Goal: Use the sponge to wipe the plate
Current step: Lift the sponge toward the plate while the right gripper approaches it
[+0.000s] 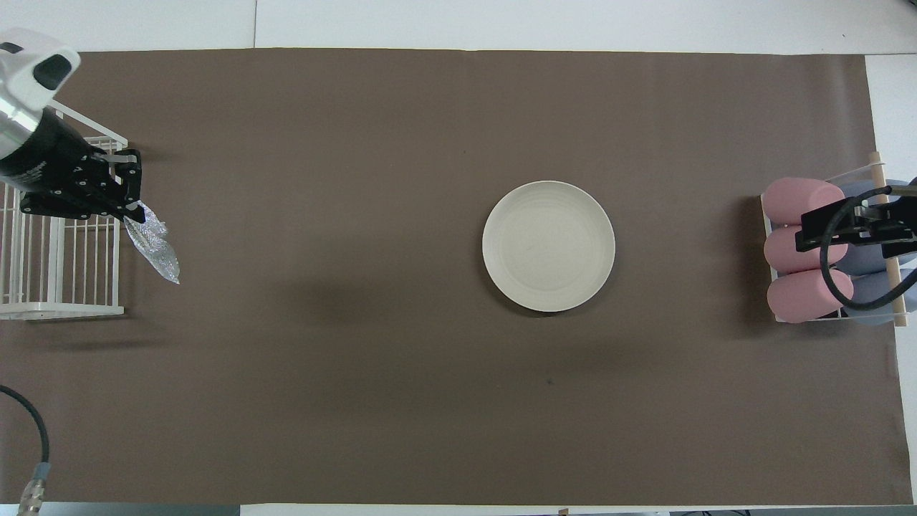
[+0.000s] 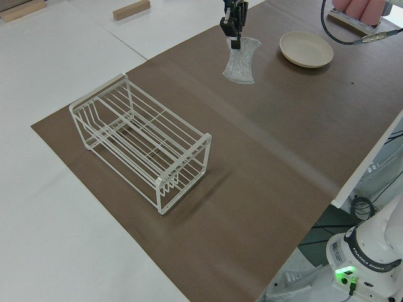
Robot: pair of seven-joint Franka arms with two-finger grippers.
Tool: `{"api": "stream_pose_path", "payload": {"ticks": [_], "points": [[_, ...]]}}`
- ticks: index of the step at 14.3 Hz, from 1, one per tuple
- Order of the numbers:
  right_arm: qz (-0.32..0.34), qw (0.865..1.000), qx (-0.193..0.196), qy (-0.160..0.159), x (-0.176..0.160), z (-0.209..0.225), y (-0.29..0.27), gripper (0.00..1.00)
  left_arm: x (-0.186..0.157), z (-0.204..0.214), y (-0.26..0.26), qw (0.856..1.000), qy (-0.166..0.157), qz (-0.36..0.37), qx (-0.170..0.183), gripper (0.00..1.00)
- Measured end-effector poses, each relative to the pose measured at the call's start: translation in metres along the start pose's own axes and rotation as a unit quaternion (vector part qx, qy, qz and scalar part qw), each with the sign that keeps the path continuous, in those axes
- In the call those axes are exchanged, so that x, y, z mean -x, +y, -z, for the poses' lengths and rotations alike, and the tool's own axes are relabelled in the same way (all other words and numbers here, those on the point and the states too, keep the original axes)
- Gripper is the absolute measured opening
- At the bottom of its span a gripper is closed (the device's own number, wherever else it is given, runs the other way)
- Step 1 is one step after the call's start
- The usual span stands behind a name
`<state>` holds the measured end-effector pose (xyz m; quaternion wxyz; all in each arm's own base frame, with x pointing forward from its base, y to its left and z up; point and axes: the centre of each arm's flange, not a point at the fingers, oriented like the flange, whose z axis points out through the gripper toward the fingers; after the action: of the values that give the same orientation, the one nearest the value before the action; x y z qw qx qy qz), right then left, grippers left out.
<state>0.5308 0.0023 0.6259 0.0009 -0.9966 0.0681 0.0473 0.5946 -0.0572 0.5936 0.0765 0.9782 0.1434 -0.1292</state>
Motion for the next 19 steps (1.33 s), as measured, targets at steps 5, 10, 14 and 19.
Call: {"api": "stream_pose_path", "payload": {"ticks": [5,10,14,19], "points": [[-0.107,0.994,-0.006,0.001,0.006,0.003,-0.023,1.00,0.020,0.002,-0.006,0.982,-0.065,0.000,0.178,0.05],[-0.216,0.976,-0.038,-0.014,0.009,0.003,-0.034,1.00,0.044,-0.054,-0.011,0.922,-0.089,-0.004,0.376,0.05],[-0.384,0.917,-0.091,-0.065,0.021,0.007,-0.076,1.00,0.093,-0.102,-0.002,0.879,-0.068,-0.051,0.470,0.05],[-0.531,0.838,-0.069,-0.105,0.076,0.012,-0.190,1.00,0.163,-0.158,0.030,0.836,-0.044,-0.099,0.538,0.05]]}}
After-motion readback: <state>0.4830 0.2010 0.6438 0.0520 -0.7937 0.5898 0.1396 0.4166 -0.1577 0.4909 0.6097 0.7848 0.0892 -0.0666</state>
